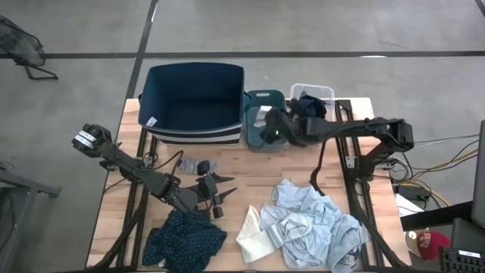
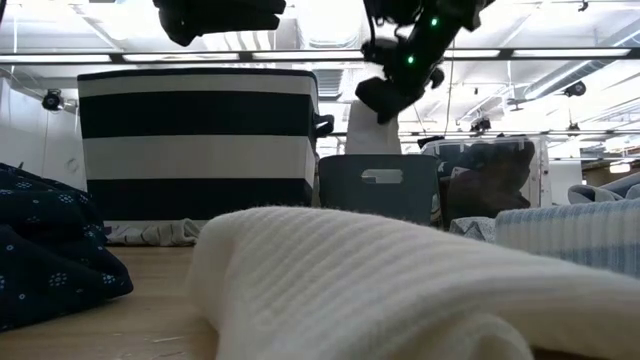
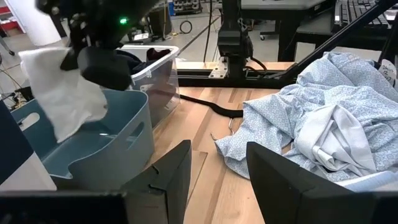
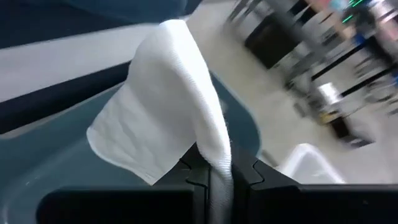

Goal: Pick & Place Cloths
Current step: Put the top white sock into the green bin, then put the white sock into the green bin

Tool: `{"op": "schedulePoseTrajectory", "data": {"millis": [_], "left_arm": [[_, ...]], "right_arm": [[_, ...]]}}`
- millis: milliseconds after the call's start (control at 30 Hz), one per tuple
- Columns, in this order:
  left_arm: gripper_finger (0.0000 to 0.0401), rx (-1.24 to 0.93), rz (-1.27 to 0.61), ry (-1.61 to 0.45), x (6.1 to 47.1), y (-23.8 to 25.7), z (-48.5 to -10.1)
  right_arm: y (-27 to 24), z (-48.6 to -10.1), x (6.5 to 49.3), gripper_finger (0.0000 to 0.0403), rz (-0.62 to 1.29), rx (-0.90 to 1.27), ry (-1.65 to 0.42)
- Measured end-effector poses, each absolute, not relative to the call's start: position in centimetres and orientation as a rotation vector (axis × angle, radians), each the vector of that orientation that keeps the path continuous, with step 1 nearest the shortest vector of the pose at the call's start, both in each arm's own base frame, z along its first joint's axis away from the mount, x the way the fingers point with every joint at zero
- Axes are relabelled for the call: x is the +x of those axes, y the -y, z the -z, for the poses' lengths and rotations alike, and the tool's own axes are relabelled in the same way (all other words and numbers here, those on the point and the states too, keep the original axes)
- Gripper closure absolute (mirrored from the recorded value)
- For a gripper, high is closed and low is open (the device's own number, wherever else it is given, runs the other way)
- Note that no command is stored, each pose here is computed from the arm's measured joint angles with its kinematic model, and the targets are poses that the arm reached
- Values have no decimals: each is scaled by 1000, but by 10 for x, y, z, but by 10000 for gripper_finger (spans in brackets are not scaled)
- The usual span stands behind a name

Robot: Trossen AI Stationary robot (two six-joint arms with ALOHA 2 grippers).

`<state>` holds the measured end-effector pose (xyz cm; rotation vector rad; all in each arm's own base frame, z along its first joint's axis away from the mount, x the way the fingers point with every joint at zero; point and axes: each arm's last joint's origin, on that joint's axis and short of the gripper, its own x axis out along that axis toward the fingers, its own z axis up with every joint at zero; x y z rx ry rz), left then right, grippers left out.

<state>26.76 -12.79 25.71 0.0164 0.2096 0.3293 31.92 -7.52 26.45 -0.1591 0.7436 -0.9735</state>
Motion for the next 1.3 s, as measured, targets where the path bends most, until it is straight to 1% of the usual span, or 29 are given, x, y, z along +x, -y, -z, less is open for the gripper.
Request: {"op": "schedulePoseTrajectory", "data": {"millis": [167, 367, 467, 567, 633, 733, 833, 933, 1167, 1300], "left_arm": [[240, 19, -331, -215, 268, 128, -256], [240, 16, -324, -216, 268, 128, -257], [240, 24, -221, -237, 270, 131, -255], [240, 108, -59, -269, 275, 135, -249], [240, 132, 13, -285, 278, 138, -243], [240, 130, 96, -310, 285, 142, -235], [240, 176, 235, -353, 292, 150, -222], [240, 182, 332, -399, 302, 158, -209], [240, 129, 352, -509, 328, 174, -198], [240, 135, 358, -576, 334, 183, -178]], "right_arm": [[92, -263, 316, 347, 923, -86, -763], [87, -262, 318, 278, 896, -54, -751], [76, -263, 321, 242, 864, -63, -744], [60, -264, 326, 214, 800, -113, -731], [48, -266, 329, 199, 759, -143, -720], [32, -266, 332, 181, 713, -173, -711], [16, -267, 333, 167, 666, -189, -697], [-1, -268, 333, 155, 627, -184, -679], [-33, -267, 332, 137, 544, -187, -659], [-42, -266, 331, 131, 517, -199, -661]]}}
